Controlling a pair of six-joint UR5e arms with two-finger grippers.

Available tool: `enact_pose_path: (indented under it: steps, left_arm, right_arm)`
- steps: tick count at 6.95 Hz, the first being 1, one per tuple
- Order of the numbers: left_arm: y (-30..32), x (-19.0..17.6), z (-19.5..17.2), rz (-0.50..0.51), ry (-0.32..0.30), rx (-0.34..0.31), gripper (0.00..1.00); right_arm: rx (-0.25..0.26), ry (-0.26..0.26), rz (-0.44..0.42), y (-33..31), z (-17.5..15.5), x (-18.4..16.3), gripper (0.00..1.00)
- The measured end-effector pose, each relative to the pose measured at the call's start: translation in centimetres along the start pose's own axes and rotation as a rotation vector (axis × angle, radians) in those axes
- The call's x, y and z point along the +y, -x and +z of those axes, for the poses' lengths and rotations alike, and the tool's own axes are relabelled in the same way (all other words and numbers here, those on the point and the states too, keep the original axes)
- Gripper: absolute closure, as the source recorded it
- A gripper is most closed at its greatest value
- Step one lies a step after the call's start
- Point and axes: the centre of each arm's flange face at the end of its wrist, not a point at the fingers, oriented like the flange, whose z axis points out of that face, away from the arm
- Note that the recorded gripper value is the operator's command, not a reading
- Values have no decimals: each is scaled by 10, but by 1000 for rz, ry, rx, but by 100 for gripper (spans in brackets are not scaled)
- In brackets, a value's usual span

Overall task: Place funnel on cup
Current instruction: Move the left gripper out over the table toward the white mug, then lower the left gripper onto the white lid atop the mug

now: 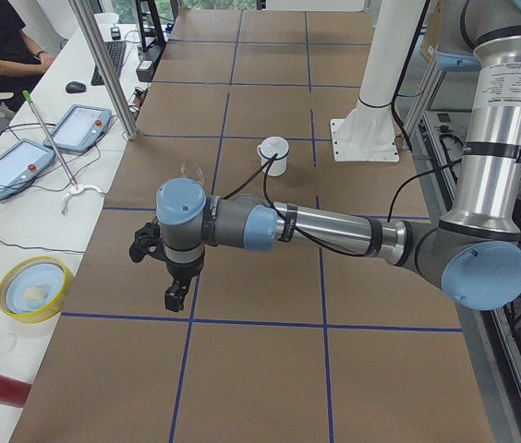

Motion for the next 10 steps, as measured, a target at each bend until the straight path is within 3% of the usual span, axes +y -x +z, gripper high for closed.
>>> enact_pose_path:
  steps: [2, 5, 10]
  left_arm:
    - [-124, -26, -31, -30, -53, 38, 0]
    - [-292, -12, -43, -80, -67, 127, 0]
    - [-470, 4, 4, -93, -4, 180, 0]
  right_arm:
    - [0, 0, 0, 0, 0, 0, 0]
    - [0, 0, 0, 0, 0, 0, 0]
    - [0, 1, 1, 0, 1, 0, 0]
